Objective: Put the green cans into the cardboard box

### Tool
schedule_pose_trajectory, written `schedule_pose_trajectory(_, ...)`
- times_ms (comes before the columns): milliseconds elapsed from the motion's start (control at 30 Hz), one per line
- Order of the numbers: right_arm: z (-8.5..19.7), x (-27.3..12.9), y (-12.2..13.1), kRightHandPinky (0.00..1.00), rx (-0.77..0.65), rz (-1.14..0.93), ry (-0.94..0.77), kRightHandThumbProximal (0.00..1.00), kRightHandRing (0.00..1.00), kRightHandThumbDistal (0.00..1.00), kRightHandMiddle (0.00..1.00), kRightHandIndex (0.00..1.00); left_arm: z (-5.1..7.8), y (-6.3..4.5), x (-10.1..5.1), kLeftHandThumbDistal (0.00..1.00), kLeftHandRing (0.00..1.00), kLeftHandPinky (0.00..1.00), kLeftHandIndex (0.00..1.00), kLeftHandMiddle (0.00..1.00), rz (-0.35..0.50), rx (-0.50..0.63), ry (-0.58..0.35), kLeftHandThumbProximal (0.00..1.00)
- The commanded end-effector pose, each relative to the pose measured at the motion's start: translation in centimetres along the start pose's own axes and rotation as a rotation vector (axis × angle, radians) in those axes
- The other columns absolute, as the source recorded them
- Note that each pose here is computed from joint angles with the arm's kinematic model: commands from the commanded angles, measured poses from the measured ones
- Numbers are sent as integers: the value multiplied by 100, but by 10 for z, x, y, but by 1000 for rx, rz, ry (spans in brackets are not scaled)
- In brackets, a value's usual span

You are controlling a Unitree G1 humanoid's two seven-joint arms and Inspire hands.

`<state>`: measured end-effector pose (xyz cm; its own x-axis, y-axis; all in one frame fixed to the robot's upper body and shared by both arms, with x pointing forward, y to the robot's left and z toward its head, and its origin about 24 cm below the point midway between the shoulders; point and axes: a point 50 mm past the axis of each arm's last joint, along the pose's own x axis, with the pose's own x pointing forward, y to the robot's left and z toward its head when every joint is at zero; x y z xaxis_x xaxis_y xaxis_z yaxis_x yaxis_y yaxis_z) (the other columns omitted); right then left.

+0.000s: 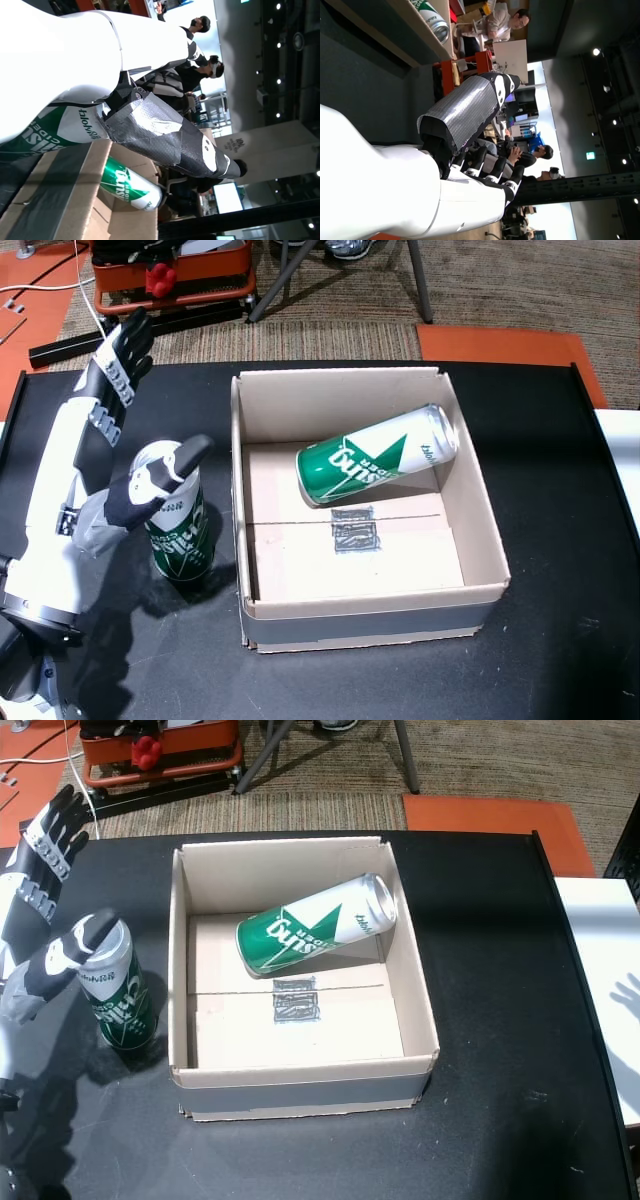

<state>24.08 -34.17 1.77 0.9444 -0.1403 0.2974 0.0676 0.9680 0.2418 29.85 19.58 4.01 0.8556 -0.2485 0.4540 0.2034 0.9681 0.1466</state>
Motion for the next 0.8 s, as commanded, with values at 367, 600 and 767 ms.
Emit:
schedule_pose_trajectory(367,1,-9,-10,90,21,-32,6,52,85,100,74,70,-14,2,-13,100,100,100,100,100,8,24,140,44)
schedule_pose_trajectory(600,1,-10,-10,89,19,-32,3,53,84,100,72,69,-21,2,-19,100,100,100,100,100,13,5,206,44)
schedule_pose_trajectory(767,1,-10,-9,90,16,-31,4,53,84,100,72,69,-24,1,-21,100,100,100,100,100,18,-16,233,43)
